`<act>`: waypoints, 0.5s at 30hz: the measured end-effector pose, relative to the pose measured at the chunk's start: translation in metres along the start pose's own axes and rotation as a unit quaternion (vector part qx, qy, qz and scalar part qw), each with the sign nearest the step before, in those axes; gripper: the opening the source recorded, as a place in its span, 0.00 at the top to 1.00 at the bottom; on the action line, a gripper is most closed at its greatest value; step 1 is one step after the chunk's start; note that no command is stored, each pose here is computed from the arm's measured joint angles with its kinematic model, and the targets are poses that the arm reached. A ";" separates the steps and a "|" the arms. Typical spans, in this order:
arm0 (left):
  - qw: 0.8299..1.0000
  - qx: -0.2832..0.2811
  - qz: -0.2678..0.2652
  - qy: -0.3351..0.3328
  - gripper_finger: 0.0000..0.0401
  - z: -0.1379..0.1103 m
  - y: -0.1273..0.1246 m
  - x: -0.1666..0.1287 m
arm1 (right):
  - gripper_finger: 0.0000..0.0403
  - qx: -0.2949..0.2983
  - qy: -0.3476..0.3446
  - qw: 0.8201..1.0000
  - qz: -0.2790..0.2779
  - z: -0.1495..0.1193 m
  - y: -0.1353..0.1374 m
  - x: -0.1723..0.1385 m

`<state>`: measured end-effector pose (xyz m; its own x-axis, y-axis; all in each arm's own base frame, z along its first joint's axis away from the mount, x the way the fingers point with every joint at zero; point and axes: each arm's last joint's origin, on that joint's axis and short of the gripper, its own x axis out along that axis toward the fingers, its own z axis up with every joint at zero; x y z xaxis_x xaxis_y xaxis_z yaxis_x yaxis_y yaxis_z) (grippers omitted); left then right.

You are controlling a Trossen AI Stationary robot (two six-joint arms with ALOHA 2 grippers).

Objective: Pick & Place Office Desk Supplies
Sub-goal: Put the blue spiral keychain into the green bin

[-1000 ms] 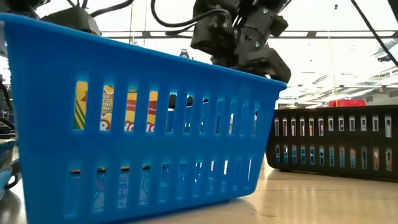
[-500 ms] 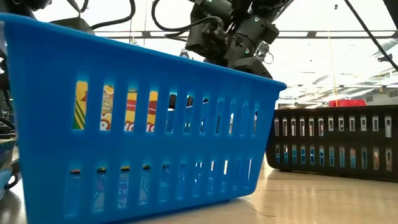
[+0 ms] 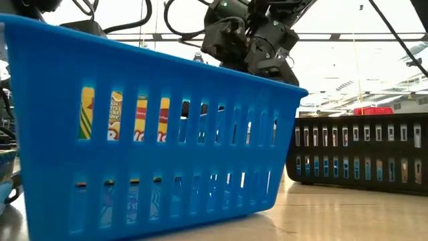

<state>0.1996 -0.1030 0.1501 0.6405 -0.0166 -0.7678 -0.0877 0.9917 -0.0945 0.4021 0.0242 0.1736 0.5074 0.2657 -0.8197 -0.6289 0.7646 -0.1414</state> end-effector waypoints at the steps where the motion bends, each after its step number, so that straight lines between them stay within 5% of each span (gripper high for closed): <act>1: 1.000 -0.002 -0.001 0.000 0.62 0.000 0.000 0.000 | 0.47 -0.002 -0.001 1.000 0.003 0.000 0.001 0.003; 15: 1.000 -0.009 0.001 0.001 0.62 0.000 0.000 0.000 | 0.47 -0.046 0.001 0.999 0.012 0.006 0.004 0.029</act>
<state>0.1994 -0.1029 0.1499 0.6389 -0.0158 -0.7691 -0.1021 0.9892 -0.1052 0.4176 0.0383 0.1522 0.4900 0.2825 -0.8247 -0.6923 0.7010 -0.1711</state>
